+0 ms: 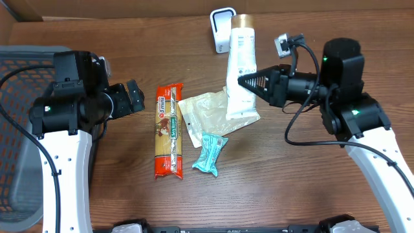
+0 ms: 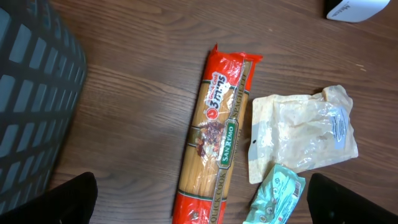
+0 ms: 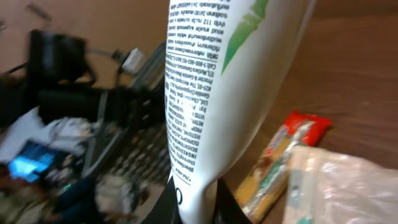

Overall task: Scan the item barcode
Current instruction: 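Hold the tube's barcode up to the white scanner box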

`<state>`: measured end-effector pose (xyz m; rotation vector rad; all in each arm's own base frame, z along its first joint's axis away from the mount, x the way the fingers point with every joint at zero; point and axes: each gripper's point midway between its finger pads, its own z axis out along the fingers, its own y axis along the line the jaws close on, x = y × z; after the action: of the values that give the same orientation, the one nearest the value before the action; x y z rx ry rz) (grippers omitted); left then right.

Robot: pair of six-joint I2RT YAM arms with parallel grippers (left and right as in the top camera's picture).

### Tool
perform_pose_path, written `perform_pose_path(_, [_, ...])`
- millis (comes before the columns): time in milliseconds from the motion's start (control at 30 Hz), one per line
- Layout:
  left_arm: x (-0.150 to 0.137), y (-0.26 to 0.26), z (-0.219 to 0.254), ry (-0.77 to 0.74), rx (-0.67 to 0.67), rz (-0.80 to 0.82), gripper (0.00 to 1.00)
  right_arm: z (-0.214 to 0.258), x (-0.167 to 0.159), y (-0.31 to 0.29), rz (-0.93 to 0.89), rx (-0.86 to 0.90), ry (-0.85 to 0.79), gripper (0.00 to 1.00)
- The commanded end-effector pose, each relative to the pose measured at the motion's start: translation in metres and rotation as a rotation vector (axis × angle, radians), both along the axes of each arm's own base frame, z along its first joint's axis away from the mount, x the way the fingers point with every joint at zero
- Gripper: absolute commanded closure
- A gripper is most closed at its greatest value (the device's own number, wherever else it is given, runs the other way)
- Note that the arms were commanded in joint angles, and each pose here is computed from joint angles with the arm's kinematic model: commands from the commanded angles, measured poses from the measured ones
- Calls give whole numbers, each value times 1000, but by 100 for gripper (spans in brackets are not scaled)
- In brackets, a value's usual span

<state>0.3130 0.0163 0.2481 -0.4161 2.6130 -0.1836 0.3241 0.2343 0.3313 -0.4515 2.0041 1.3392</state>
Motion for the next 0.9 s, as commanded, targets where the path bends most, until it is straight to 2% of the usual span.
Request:
perform_pose_path(0, [3, 2, 5, -13, 15, -11, 0, -5, 52, -10, -266, -153, -126, 97])
perform_pose_path(167, [3, 2, 5, -13, 15, -11, 0, -54, 123, -41, -670, -536, -300, 96])
perform_pose_path(233, [4, 2, 5, -13, 15, -10, 0, -65, 145, -48, -739, -706, -431, 96])
perform_pose_path(300, [3, 2, 5, -13, 15, -11, 0, -76, 158, -42, -695, -868, -566, 97])
perform_pose_path(367, [3, 2, 5, -13, 15, -11, 0, -81, 169, -37, -665, -982, -626, 97])
perform_pose_path(600, [3, 2, 5, -13, 15, -11, 0, -62, 221, -16, -624, -1111, -697, 97])
perform_pose_path(733, [3, 2, 5, -13, 15, -11, 0, -80, 245, -7, -514, -1276, -837, 97])
perform_pose_path(867, [3, 2, 5, -13, 15, -11, 0, -107, 266, -12, -485, -1436, -919, 97])
